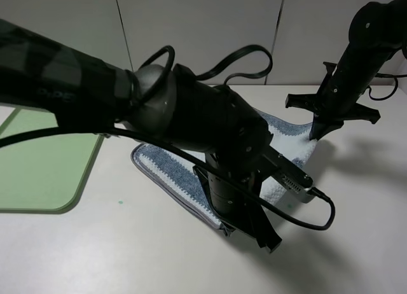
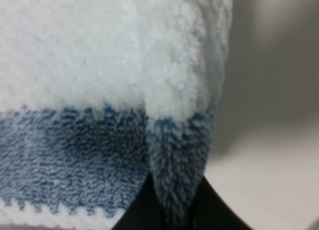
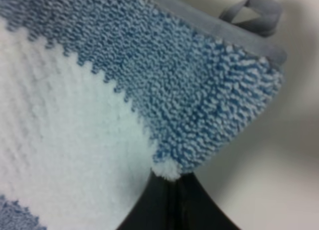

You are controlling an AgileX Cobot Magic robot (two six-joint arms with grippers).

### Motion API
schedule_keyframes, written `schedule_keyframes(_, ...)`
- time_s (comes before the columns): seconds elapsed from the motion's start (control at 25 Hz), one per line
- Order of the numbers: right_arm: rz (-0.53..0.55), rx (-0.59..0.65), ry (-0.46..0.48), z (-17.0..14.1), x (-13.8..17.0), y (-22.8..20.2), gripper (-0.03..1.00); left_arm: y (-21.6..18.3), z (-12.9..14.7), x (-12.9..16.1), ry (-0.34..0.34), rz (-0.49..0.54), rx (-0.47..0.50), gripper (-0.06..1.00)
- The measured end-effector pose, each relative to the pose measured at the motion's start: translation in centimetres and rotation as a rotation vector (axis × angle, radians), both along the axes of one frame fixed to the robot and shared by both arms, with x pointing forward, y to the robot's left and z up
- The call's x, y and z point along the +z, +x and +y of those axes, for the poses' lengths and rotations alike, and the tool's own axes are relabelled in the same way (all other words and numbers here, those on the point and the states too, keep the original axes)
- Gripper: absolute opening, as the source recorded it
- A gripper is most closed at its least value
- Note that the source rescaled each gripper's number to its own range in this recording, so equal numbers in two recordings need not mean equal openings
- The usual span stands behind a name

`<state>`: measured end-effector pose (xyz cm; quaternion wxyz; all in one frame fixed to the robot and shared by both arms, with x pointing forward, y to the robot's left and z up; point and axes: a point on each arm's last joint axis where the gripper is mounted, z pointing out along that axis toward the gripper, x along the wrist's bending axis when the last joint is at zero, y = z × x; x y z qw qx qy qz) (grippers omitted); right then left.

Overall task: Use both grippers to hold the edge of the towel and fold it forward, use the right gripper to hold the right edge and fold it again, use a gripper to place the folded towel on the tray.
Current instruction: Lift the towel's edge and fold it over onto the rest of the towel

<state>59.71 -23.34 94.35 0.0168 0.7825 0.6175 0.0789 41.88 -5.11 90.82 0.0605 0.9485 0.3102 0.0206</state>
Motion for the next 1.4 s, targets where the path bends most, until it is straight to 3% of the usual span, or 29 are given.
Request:
schedule_keyframes(0.36, -0.01, 0.027, -0.038, -0.5, 2.9, -1.2, 0.0, -0.5, 0.3, 2.9, -0.04, 0.009, 0.015, 0.0)
schedule_keyframes(0.8, 0.01, 0.041, -0.069, -1.0, 5.3, -2.6, 0.0, -4.3, -1.4, 3.6, -0.063, 0.005, -0.065, 0.0)
schedule_keyframes(1.2, 0.064, 0.105, -0.149, -1.7, 5.5, -3.3, 0.0, -5.0, -2.6, 4.9, -0.106, -0.006, -0.066, 0.0)
schedule_keyframes(1.4, 0.077, 0.137, -0.222, -2.4, 6.0, -3.6, 0.0, -4.6, -3.6, 6.6, -0.16, -0.024, -0.055, 0.0)
